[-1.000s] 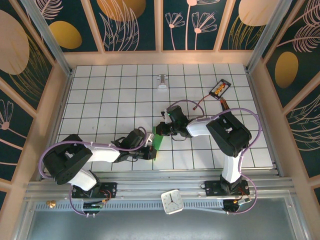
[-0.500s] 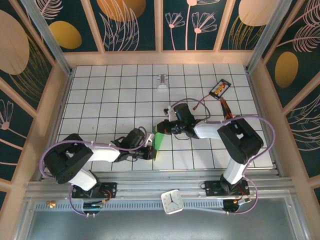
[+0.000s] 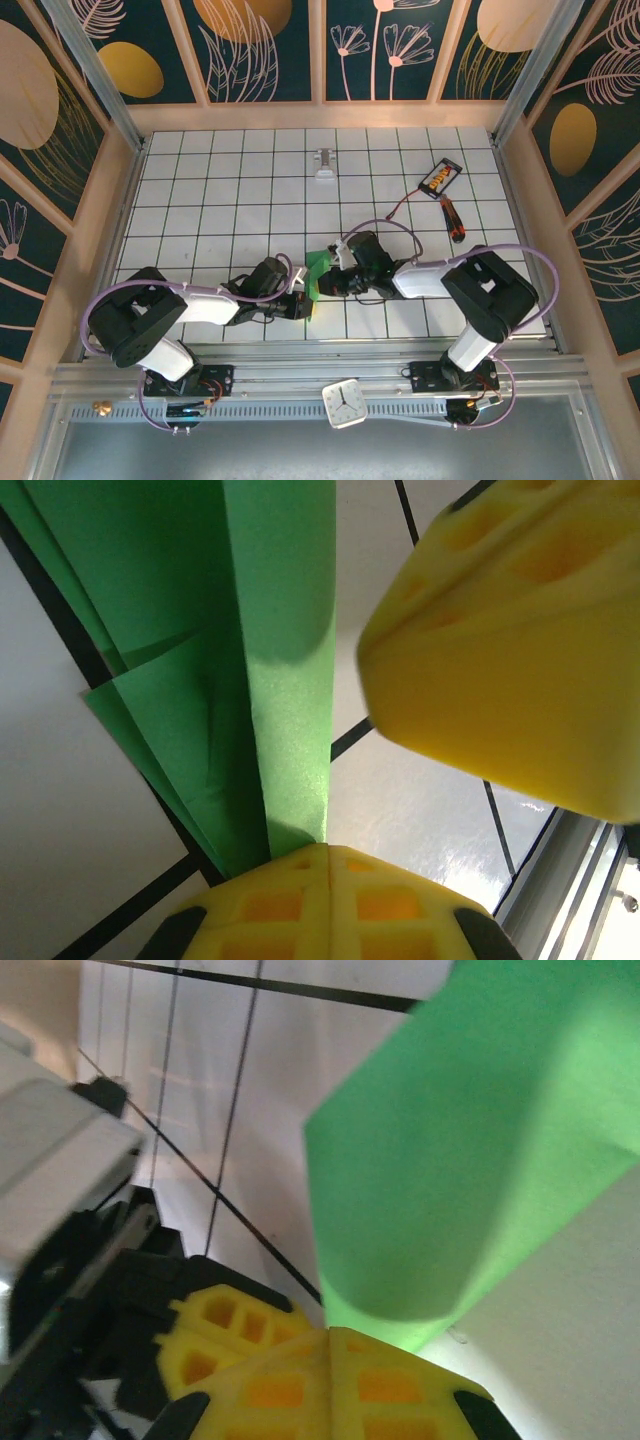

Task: Fold a paper plane with a square sheet of paper (pick it up from the middle)
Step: Fold the wing for the fifth time at the center of the table.

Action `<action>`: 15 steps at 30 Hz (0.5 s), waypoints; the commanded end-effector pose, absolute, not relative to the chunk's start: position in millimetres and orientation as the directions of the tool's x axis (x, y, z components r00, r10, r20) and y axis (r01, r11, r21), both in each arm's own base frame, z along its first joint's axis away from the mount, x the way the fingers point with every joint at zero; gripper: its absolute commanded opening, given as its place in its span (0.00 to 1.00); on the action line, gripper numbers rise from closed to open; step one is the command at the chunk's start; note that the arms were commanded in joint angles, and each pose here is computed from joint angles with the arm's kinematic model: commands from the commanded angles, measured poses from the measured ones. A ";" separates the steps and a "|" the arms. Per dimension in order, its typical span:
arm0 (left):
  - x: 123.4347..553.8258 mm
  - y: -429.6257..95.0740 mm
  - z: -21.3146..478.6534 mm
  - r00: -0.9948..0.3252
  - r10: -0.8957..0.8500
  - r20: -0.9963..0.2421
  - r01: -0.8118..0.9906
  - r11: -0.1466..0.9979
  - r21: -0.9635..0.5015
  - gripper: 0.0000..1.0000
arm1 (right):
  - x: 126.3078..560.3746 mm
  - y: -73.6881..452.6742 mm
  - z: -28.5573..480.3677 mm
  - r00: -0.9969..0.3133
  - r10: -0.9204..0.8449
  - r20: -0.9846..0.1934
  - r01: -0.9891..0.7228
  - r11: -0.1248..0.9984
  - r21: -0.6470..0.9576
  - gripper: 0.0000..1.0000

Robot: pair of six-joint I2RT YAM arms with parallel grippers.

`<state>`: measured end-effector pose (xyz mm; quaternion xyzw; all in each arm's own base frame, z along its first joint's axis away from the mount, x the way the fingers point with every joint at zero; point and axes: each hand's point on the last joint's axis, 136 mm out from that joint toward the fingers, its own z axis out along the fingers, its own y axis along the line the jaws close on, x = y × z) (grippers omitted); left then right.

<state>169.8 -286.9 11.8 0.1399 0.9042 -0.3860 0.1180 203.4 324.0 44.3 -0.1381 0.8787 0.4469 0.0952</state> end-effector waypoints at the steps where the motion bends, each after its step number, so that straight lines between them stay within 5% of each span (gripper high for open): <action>1: 120.7 -245.1 -41.0 -0.973 0.221 -0.072 0.221 0.782 -0.583 0.00 | 205.4 328.8 38.4 -0.937 -0.159 -0.310 -0.345 0.551 0.760 0.00; 15: 116.5 -243.2 -44.0 -0.968 0.245 -0.059 0.234 0.782 -0.577 0.00 | 235.8 331.8 23.4 -0.939 -0.154 -0.309 -0.338 0.586 0.736 0.00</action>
